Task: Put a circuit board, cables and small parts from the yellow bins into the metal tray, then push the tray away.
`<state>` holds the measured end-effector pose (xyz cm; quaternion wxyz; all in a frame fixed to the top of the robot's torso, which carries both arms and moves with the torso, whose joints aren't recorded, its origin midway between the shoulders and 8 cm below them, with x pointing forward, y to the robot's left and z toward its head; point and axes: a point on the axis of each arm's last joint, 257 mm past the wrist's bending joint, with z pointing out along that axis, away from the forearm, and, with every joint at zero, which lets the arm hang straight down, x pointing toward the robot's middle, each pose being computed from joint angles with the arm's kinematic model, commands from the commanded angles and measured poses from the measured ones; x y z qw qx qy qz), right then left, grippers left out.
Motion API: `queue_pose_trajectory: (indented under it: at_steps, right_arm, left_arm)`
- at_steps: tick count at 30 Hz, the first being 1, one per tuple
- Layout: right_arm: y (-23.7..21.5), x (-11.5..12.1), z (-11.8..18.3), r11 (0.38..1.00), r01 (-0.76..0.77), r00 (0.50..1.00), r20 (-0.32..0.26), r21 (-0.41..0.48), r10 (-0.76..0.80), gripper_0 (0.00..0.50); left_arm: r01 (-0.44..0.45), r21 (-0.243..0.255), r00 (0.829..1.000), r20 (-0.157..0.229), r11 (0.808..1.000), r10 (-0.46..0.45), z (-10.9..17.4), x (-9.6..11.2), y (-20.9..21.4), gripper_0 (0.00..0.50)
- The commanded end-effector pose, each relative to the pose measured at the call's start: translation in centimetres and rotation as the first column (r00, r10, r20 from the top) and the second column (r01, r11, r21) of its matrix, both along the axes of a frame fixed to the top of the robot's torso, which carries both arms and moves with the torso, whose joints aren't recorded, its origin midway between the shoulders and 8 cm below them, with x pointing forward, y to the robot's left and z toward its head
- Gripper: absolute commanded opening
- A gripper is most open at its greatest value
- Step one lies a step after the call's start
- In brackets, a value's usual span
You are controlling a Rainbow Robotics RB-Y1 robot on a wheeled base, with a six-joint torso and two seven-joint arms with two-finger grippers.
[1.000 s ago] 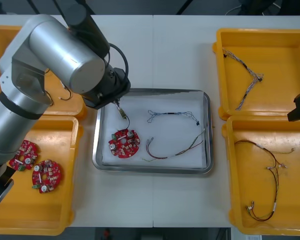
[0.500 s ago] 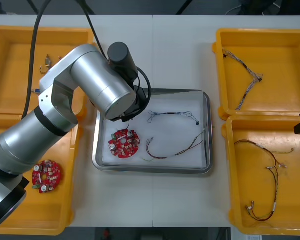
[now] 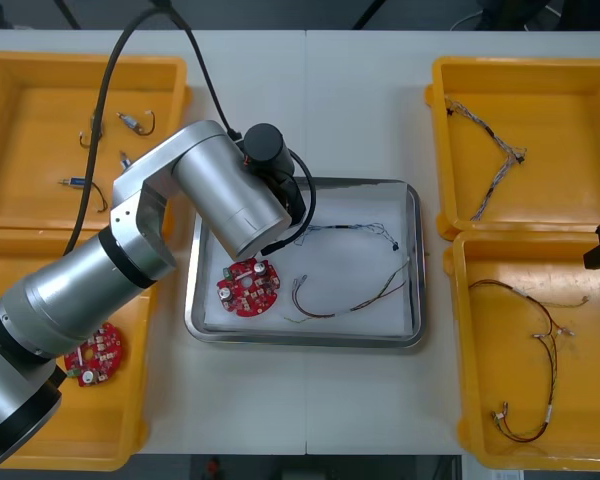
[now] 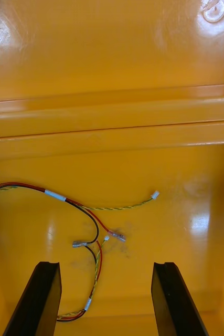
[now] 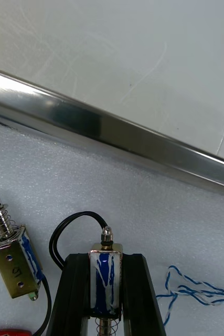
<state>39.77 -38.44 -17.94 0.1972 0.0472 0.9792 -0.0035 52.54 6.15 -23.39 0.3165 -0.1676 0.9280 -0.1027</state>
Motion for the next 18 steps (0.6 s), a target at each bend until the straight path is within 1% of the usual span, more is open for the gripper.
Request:
queue_pose_trajectory:
  at_steps: [1, 2, 4, 5, 6, 7, 8, 10, 11, 13, 14, 16, 17, 18]
  right_arm:
    - [-1.3, 0.0, 1.7, 0.999, 0.035, 0.999, 0.039, -0.023, -0.034, 0.500]
    - [-1.3, 0.0, 1.7, 0.999, 0.035, 0.999, 0.039, -0.023, -0.034, 0.500]
    - [-1.3, 0.0, 1.7, 0.999, 0.035, 0.999, 0.039, -0.023, -0.034, 0.500]
    - [-1.3, 0.0, 1.7, 0.999, 0.035, 0.999, 0.039, -0.023, -0.034, 0.500]
    - [-1.3, 0.0, 1.7, 0.999, 0.035, 0.999, 0.039, -0.023, -0.034, 0.500]
    - [-1.3, 0.0, 1.7, 0.999, 0.035, 0.999, 0.039, -0.023, -0.034, 0.500]
    - [-1.3, 0.0, 1.7, 0.999, 0.035, 0.999, 0.039, -0.023, -0.034, 0.500]
    - [-1.3, 0.0, 1.7, 0.999, 0.035, 0.999, 0.039, -0.023, -0.034, 0.500]
    - [-1.3, 0.0, 1.7, 0.999, 0.035, 0.999, 0.039, -0.023, -0.034, 0.500]
    - [-1.3, 0.0, 1.7, 0.999, 0.035, 0.999, 0.039, -0.023, -0.034, 0.500]
    - [-1.3, 0.0, 1.7, 0.999, 0.035, 0.999, 0.039, -0.023, -0.034, 0.500]
    - [-1.3, 0.0, 1.7, 0.999, 0.035, 0.999, 0.039, -0.023, -0.034, 0.500]
    - [-1.3, 0.0, 1.7, 0.999, 0.035, 0.999, 0.039, -0.023, -0.034, 0.500]
    - [-1.3, 0.0, 1.7, 0.999, 0.035, 0.999, 0.039, -0.023, -0.034, 0.500]
  left_arm:
    - [-0.020, -0.064, 1.000, -0.001, 0.998, 0.020, 0.0, -0.5, -2.2, 0.004]
    - [-0.021, -0.064, 1.000, -0.003, 0.998, 0.021, -0.1, -0.6, -2.2, 0.007]
    - [-0.019, -0.066, 1.000, -0.005, 0.998, 0.019, -0.1, -0.7, -2.3, 0.051]
    - [-0.020, -0.067, 1.000, -0.006, 0.998, 0.020, -0.1, -0.7, -2.3, 0.064]
    - [-0.020, -0.066, 1.000, -0.003, 0.998, 0.020, -0.1, -0.6, -2.3, 0.125]
    - [-0.021, -0.065, 1.000, -0.004, 0.998, 0.021, -0.1, -0.6, -2.2, 0.222]
    - [-0.022, -0.064, 1.000, -0.003, 0.998, 0.022, -0.1, -0.6, -2.1, 0.262]
    - [-0.023, -0.063, 1.000, -0.002, 0.998, 0.023, -0.1, -0.5, -2.1, 0.325]
    - [-0.024, -0.064, 1.000, -0.002, 0.998, 0.024, -0.1, -0.5, -2.1, 0.344]
    - [-0.024, -0.068, 1.000, 0.002, 0.997, 0.024, 0.2, -0.5, -2.2, 0.401]
    - [-0.028, -0.068, 1.000, 0.004, 0.997, 0.028, 0.3, -0.4, -2.1, 0.413]
    - [-0.026, -0.073, 1.000, 0.007, 0.997, 0.026, 0.8, -0.4, -2.2, 0.460]
    - [-0.026, -0.076, 1.000, 0.007, 0.997, 0.026, 1.0, -0.5, -2.2, 0.475]
    - [-0.026, -0.078, 1.000, 0.003, 0.997, 0.026, 1.4, -0.6, -2.2, 0.500]
